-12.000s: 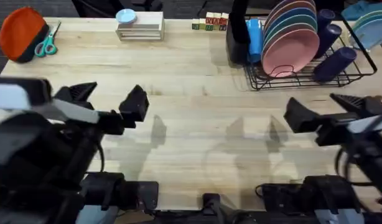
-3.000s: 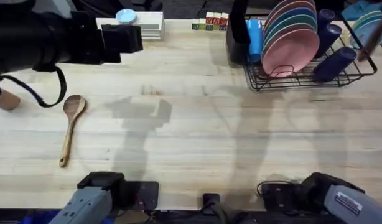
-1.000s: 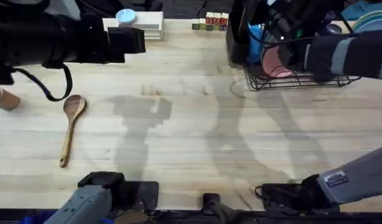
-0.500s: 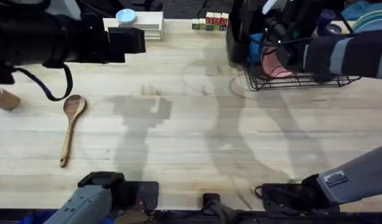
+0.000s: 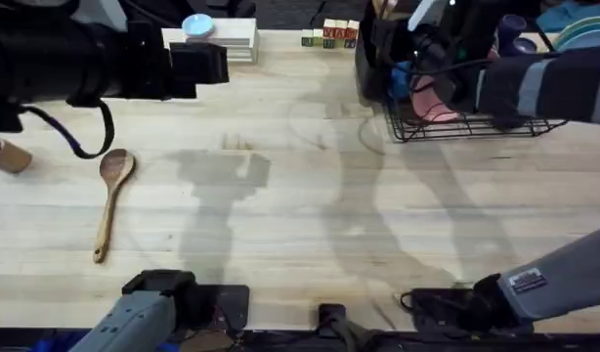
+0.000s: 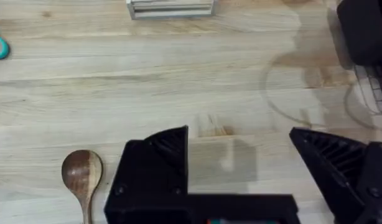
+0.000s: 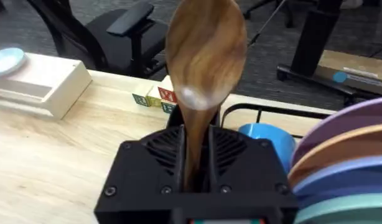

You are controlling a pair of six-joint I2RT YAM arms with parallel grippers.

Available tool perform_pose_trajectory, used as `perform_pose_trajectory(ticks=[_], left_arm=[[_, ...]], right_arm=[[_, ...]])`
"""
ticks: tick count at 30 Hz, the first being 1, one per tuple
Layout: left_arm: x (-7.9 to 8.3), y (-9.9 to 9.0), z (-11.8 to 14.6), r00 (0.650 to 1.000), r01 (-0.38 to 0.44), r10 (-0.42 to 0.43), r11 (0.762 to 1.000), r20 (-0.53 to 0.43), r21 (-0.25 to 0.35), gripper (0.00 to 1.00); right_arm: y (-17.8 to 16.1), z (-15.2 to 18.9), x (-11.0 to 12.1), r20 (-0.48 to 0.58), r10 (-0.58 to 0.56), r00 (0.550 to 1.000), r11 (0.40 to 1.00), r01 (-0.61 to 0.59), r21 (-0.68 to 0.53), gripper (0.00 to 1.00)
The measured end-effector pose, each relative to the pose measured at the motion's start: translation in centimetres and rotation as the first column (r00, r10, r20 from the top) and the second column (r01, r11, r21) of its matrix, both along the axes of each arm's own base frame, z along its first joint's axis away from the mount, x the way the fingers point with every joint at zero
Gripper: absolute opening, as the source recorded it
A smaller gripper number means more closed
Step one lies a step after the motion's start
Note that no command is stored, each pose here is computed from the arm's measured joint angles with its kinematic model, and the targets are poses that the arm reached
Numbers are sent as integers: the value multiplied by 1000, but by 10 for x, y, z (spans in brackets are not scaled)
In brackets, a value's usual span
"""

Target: Pick up the spoon on the table one by one and put them onto the rack

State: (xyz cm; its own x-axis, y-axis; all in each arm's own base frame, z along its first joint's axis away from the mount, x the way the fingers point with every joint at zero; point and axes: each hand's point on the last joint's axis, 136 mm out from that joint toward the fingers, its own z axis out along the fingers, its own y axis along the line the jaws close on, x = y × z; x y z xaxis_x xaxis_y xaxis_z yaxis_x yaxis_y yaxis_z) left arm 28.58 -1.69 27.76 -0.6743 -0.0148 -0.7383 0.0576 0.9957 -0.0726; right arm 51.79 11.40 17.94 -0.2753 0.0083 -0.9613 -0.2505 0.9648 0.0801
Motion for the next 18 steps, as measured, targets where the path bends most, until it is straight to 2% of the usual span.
perform_pose_trajectory(ticks=[3, 8, 13, 15, 18], left_arm=[[0, 0, 0, 1000, 0, 0, 1000, 0, 0, 993], [0, 0, 0, 1000, 0, 0, 1000, 0, 0, 994], [0, 0, 0, 1000, 0, 0, 1000, 0, 0, 994], [0, 0, 0, 1000, 0, 0, 1000, 0, 0, 994], [0, 0, 0, 1000, 0, 0, 1000, 0, 0, 994]], right_arm=[[0, 0, 0, 1, 0, 1000, 1000, 0, 0, 298], [1, 5, -1, 10, 2, 1000, 1000, -2, 2, 346], [5, 24, -8, 32, 11, 999, 1000, -12, 6, 417], [7, 28, -14, 14, 21, 1000, 1000, -21, -5, 451], [13, 24, -50, -119, 63, 991, 994, -73, -85, 505]])
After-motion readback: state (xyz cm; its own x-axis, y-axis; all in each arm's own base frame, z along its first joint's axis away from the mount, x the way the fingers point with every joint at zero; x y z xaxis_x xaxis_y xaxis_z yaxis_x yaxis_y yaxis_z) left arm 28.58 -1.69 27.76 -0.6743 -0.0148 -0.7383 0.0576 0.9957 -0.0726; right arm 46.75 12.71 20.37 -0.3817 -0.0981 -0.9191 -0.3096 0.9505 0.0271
